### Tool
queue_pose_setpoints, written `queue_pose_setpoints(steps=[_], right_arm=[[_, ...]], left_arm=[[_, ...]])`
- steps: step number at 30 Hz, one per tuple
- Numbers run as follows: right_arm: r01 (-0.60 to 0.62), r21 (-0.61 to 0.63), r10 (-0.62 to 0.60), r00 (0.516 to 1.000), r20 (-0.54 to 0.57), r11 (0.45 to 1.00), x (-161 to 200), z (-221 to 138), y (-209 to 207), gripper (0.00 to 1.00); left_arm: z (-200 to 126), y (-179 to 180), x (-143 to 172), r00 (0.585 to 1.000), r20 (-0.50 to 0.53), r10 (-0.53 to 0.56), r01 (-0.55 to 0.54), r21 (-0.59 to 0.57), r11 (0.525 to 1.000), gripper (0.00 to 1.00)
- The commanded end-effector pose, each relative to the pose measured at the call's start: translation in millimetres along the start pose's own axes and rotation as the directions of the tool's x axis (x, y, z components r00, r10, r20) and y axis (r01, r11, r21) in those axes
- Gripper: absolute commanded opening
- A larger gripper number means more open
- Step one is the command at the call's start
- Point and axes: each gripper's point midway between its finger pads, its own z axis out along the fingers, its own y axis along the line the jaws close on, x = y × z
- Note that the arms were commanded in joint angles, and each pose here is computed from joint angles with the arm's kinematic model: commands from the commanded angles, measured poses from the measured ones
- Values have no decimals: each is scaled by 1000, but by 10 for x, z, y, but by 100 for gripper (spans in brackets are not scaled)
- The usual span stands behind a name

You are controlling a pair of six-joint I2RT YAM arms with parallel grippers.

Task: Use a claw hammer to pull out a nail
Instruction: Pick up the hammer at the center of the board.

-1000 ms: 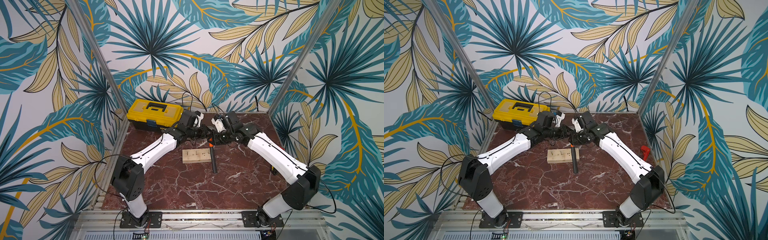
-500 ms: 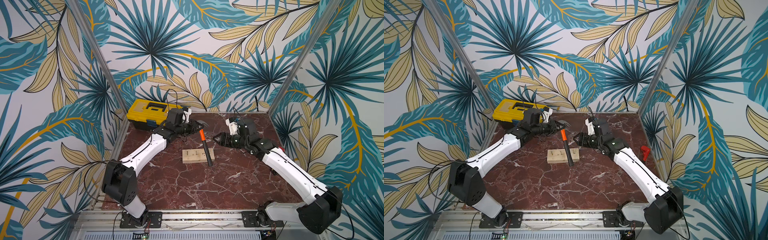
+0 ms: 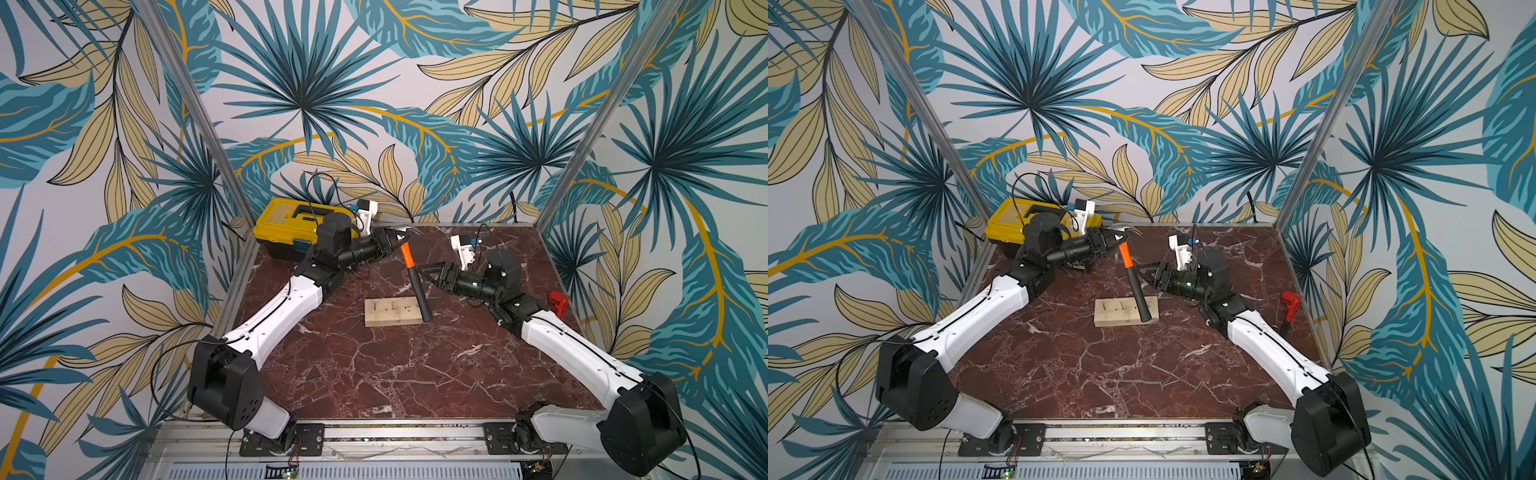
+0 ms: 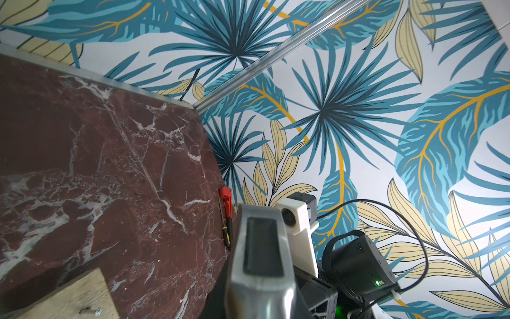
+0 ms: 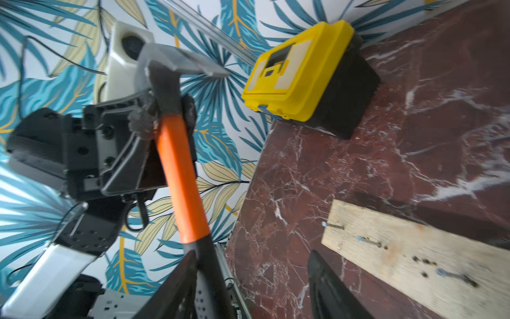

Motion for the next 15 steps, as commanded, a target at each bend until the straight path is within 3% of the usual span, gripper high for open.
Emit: queue_pose_setpoints(steps=[1, 15], right_arm=[[11, -194, -16, 999, -28, 981, 23, 17, 349, 64], [-11, -294, -19, 995, -100, 956, 223, 58, 536, 58]], left_arm=[[-217, -602, -227, 991, 106, 82, -98, 157, 983, 0], [-333, -553, -427, 982, 187, 22, -57, 184, 981, 0]])
